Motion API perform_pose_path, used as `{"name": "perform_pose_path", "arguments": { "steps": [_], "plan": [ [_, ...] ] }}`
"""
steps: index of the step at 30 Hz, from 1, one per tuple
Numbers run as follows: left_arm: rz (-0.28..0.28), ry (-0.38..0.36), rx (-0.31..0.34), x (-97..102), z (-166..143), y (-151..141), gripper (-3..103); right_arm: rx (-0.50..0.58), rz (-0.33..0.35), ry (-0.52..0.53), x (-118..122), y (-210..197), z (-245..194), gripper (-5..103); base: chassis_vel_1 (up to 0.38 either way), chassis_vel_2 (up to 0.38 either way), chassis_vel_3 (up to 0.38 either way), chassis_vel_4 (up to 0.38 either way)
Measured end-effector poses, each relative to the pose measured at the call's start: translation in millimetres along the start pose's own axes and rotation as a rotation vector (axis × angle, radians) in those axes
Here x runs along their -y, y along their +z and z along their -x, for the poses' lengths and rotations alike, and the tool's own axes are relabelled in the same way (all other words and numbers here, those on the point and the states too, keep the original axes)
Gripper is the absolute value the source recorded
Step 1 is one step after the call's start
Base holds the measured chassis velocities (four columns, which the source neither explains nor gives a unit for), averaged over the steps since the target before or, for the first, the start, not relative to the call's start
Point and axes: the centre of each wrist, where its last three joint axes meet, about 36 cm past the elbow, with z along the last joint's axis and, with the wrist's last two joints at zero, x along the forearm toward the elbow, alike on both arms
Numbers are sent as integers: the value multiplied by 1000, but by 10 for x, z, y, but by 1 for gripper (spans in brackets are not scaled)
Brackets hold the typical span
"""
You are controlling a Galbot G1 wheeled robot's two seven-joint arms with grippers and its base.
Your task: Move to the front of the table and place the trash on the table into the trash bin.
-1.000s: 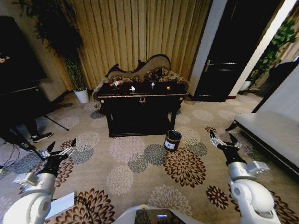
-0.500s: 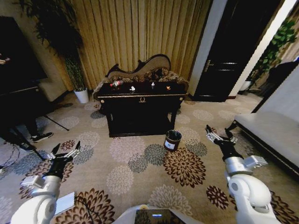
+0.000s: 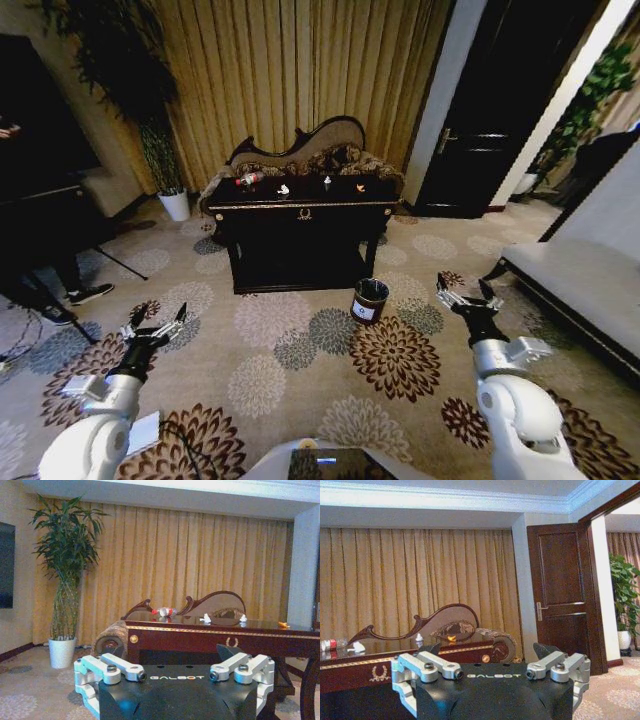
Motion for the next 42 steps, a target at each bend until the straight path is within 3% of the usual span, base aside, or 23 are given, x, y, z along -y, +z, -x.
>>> {"name": "perform_pose_path", "arguments": {
  "steps": [34,38,42],
  "plan": [
    [14,-53,3,35,5,-105,100,-17,25,2,-19,79,27,100,-54,51,50,-50],
    [17,-81,0,60,8,-112,100,-19,28,2,-17,85,27,100,-66,68,55,-61],
    [13,-188,-33,166,11,-184,100,-31,37,5,-21,99,34,100,-89,85,64,-90]
  ]
}}
